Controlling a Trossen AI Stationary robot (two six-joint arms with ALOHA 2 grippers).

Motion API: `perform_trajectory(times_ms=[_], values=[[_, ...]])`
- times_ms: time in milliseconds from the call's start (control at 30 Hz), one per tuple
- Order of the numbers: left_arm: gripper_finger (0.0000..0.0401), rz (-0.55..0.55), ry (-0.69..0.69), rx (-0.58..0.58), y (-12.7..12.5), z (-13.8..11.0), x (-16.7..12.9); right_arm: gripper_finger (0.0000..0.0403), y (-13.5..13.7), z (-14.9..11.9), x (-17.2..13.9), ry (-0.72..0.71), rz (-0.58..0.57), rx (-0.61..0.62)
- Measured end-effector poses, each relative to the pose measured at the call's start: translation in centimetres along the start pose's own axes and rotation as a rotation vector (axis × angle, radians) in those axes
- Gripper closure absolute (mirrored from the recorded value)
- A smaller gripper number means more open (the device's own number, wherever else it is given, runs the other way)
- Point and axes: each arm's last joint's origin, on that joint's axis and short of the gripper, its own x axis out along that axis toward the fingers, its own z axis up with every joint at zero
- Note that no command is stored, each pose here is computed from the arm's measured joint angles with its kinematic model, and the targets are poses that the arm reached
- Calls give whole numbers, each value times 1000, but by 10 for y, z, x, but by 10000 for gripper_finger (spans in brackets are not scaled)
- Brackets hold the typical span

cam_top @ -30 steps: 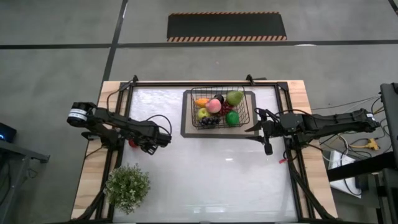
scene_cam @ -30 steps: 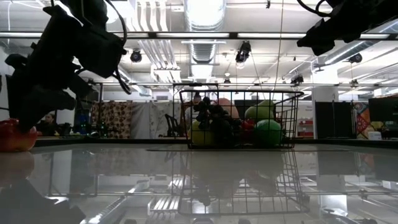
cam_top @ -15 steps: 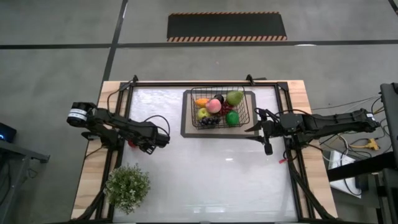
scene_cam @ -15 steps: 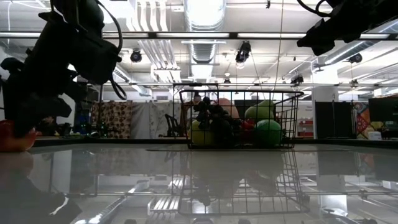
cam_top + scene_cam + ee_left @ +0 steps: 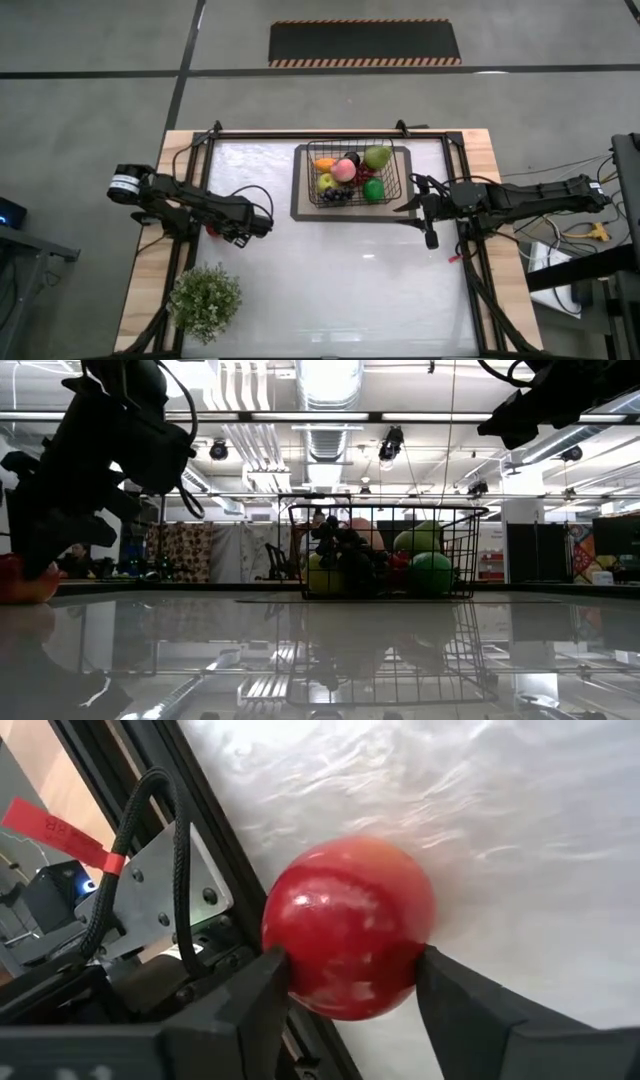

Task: Build produce basket
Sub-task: Put the red apple into the black wire basket

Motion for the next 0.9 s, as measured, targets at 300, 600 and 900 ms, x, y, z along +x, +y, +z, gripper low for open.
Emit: perform_trajectory(times_ms=[300, 600, 900], values=[[225, -141, -135, 10, -12, 11, -47, 280, 0, 0, 0, 0, 0, 0], [226, -348, -529, 89, -19, 24, -121, 280, 0, 0, 0, -2, 0, -10], [226, -742, -1054, 293, -35, 19, -183, 258, 0, 6, 3, -119, -11, -60]])
